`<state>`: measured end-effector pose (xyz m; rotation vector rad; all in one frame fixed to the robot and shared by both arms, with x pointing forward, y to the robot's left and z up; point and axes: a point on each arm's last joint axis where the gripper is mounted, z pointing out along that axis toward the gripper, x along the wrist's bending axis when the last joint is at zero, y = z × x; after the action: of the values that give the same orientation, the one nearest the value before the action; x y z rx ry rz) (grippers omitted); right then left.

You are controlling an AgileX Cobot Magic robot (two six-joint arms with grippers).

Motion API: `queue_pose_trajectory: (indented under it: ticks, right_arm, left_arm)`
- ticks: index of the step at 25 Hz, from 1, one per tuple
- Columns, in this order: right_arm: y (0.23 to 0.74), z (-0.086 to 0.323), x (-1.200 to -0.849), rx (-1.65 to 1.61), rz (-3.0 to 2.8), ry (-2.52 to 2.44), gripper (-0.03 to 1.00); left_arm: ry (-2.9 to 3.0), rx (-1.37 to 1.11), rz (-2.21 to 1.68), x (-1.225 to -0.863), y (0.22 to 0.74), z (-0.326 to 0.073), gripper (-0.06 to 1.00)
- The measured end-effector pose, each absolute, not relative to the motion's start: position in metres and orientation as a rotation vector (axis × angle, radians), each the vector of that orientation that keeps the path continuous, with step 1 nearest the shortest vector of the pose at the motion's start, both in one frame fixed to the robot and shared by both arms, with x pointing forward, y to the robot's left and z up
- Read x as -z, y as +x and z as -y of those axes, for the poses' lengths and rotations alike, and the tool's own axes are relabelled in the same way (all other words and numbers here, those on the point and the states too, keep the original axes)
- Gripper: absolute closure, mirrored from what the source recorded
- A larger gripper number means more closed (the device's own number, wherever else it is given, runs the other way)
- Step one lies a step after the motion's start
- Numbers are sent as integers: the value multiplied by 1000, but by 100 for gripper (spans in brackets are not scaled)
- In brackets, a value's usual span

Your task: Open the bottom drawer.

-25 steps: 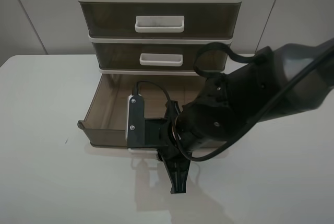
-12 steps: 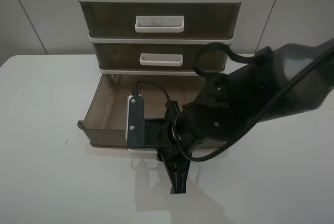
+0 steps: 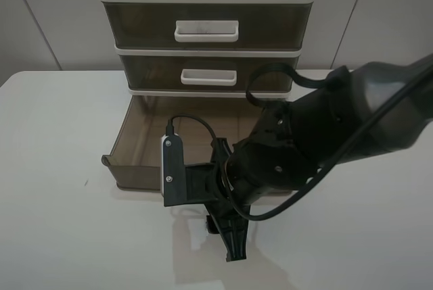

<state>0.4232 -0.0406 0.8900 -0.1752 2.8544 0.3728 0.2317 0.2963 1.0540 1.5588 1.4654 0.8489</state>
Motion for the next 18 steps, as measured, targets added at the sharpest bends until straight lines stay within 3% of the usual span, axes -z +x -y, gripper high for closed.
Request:
queue_pose_trajectory:
  ticks: [8, 18]
  right_arm:
    - [423, 40, -893, -382, -2850, -175, 33]
    - [419, 47, -938, -469, -2775, -162, 31]
  left_arm:
    - [1559, -849, -1465, -1054, 232, -296, 20]
    - [1559, -849, -1465, -1054, 232, -296, 20]
